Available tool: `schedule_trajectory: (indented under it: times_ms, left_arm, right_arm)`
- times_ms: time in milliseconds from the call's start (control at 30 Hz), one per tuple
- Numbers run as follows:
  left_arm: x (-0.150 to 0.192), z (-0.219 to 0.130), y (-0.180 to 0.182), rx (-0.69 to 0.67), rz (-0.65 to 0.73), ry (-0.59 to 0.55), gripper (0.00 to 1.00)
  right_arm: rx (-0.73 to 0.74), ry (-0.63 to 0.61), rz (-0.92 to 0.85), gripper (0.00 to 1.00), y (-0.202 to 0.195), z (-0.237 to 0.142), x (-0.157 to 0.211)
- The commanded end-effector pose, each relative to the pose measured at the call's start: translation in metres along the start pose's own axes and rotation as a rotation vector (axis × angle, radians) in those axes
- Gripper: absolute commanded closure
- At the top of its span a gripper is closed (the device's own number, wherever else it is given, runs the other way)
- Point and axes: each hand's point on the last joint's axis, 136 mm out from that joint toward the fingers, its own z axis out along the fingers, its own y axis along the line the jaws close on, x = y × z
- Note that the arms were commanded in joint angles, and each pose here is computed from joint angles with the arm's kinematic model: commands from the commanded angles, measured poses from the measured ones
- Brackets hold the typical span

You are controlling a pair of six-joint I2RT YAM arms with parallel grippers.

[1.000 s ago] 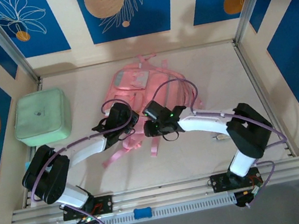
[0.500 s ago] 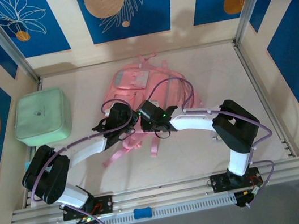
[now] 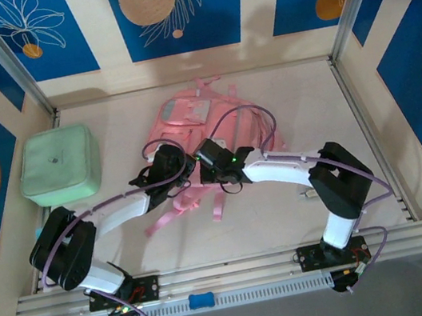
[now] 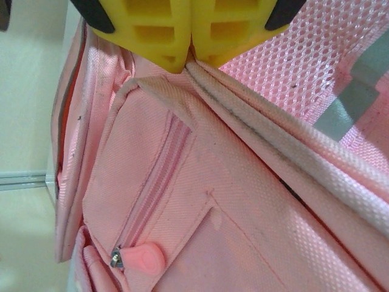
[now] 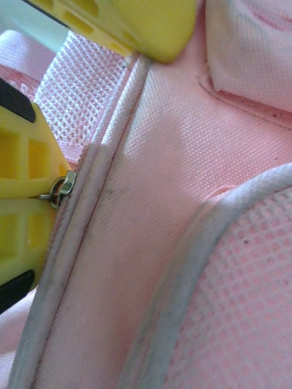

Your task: Pack books, pencil case, and school supplies into a backpack

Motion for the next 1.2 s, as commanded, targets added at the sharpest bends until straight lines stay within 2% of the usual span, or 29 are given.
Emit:
schedule_trajectory:
  times_ms: [0,233,333,400,500,733,967,1167]
  left_arm:
    - [-0.009,-0.009,-0.007,0.019,0.041,-0.033,1.0]
    - [-0.012,-0.009,-0.005,0.011,0.042,-0.043,1.0]
    - [-0.011,-0.008,-0.005,0.006,0.042,-0.035,1.0]
    - [-0.01,-0.007,-0.005,0.004,0.04,-0.031,1.0]
    - [-0.013,-0.008,0.0,-0.015,0.049,-0.043,1.0]
    - [-0.018,-0.01,0.005,-0.039,0.07,-0.042,1.0]
    - [-0.016,-0.005,0.006,-0.033,0.054,-0.024,1.0]
    - [-0.015,-0.005,0.006,-0.039,0.063,-0.018,1.0]
  right_arm:
    - [0.068,0.041,-0.031,1.0,-0.026,-0.021,0.008]
    - [0.092,0.097,-0.047,1.0,-0.056,-0.031,0.022]
    - [-0.025,0.133,-0.078,1.0,-0.035,-0.03,0.022]
    - [-0.014,0.124,-0.092,1.0,-0.033,-0.033,0.021]
    - [0.087,0.11,-0.083,1.0,-0.054,-0.039,0.018]
    - [0.046,0.125,-0.081,1.0,-0.095,-0.042,0.022]
    - [-0.065,0.118,-0.228,1.0,-0.081,-0.039,0.021]
    - [-0.066,0.143,-0.25,0.88,-0.085,-0.023,0.02]
